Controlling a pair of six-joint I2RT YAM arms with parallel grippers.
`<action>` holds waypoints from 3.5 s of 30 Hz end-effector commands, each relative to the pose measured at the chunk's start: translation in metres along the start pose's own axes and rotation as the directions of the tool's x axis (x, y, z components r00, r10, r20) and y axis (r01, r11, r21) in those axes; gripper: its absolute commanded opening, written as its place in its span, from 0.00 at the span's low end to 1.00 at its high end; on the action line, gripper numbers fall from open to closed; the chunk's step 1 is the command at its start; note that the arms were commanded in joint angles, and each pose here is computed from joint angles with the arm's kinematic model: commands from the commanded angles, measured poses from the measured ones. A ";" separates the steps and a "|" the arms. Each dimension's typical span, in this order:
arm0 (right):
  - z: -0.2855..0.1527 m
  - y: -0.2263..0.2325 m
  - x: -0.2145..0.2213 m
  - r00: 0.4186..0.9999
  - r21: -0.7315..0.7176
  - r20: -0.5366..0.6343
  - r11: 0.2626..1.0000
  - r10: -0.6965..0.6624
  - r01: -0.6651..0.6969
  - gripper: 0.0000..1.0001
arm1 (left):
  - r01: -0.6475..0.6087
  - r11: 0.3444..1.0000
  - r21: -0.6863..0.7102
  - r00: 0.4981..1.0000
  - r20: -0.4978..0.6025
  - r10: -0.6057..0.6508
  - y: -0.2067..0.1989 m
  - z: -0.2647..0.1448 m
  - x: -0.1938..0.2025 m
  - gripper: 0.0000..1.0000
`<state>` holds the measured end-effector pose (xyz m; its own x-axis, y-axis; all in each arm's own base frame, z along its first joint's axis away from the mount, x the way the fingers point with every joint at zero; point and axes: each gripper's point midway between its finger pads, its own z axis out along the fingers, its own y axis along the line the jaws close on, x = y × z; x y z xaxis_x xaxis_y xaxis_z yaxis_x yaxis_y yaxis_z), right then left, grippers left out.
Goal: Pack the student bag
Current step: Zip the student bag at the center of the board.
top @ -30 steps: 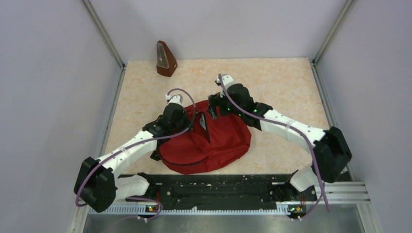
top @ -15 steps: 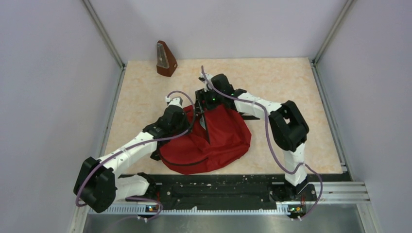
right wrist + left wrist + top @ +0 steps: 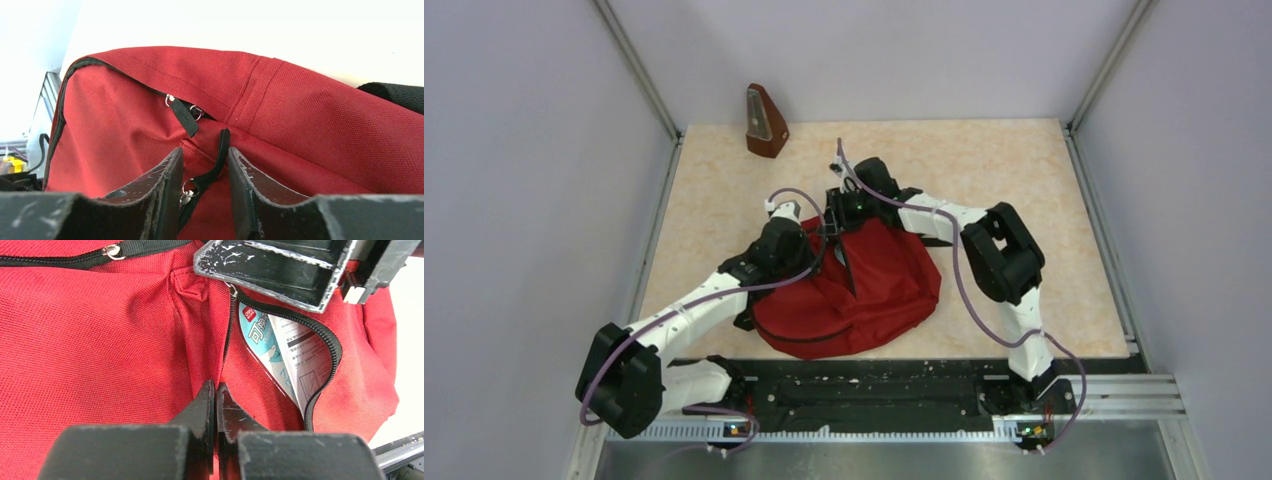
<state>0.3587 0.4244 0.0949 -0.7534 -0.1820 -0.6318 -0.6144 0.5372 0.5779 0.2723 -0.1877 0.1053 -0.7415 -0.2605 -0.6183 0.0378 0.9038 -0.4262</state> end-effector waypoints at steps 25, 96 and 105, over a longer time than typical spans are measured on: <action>-0.054 0.050 -0.069 0.948 -0.059 0.318 0.997 -0.026 0.047 0.00 | 0.024 0.998 0.053 0.985 0.172 -0.033 -0.013 -0.040 -0.041 0.63; -0.077 0.077 0.030 0.956 0.037 0.238 0.986 -0.169 0.165 0.00 | 0.032 0.996 -0.081 0.981 0.191 -0.017 -0.002 0.043 -0.096 0.00; -0.081 0.086 0.072 0.973 0.006 0.195 0.992 -0.125 0.126 0.00 | 0.042 0.990 -0.134 0.970 0.242 -0.008 0.015 0.040 -0.111 0.00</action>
<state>0.2515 0.3901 0.1291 -0.6106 -0.0970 -0.7860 -0.6917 0.5486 0.4696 0.3650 -0.1793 0.1123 -0.6600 -0.3171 -0.6810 -0.0586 0.9255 -0.3741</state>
